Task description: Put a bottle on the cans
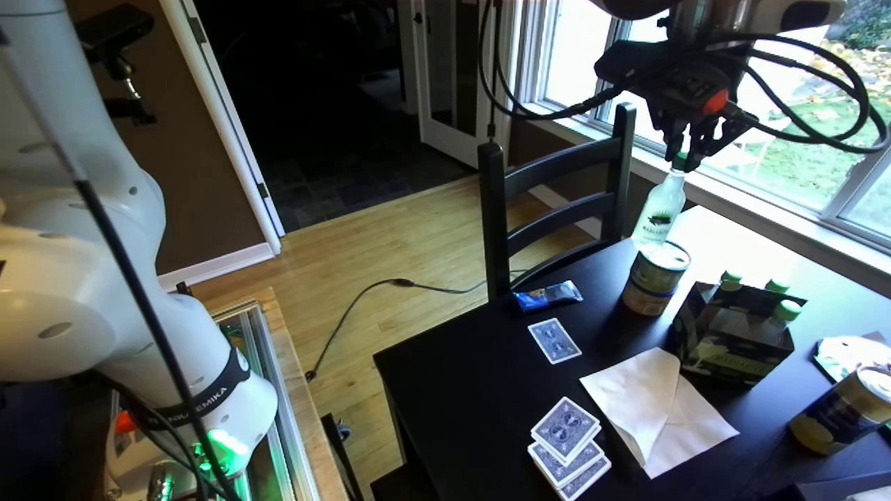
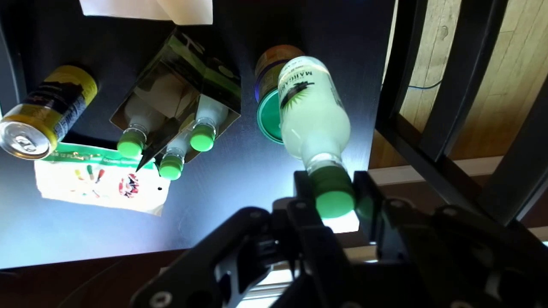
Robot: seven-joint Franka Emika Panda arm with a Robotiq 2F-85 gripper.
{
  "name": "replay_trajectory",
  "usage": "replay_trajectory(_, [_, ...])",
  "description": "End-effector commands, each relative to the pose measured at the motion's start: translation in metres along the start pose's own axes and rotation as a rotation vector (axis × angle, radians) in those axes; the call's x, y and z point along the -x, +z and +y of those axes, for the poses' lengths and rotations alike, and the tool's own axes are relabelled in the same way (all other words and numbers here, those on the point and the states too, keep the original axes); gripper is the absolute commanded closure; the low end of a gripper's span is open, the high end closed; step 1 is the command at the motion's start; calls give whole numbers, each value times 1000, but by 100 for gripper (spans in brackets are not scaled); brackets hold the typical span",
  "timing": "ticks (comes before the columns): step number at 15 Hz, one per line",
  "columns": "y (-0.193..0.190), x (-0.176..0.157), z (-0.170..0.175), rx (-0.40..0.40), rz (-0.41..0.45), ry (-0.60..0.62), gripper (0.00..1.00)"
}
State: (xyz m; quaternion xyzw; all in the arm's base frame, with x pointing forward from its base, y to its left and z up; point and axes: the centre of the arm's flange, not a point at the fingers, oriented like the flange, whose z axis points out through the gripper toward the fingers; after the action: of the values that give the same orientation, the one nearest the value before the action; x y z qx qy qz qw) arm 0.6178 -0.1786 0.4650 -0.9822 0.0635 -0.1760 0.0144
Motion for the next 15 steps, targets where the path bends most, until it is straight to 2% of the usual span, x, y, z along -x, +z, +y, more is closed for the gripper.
replay_trajectory(1, [17, -46, -5, 4, -13, 12, 93])
replay_trajectory(6, [43, -72, -6, 15, -18, 16, 93])
replay_trajectory(9, [53, -77, -2, 13, -40, 21, 93])
replay_trajectory(15, [67, -90, 1, 11, -28, 26, 93])
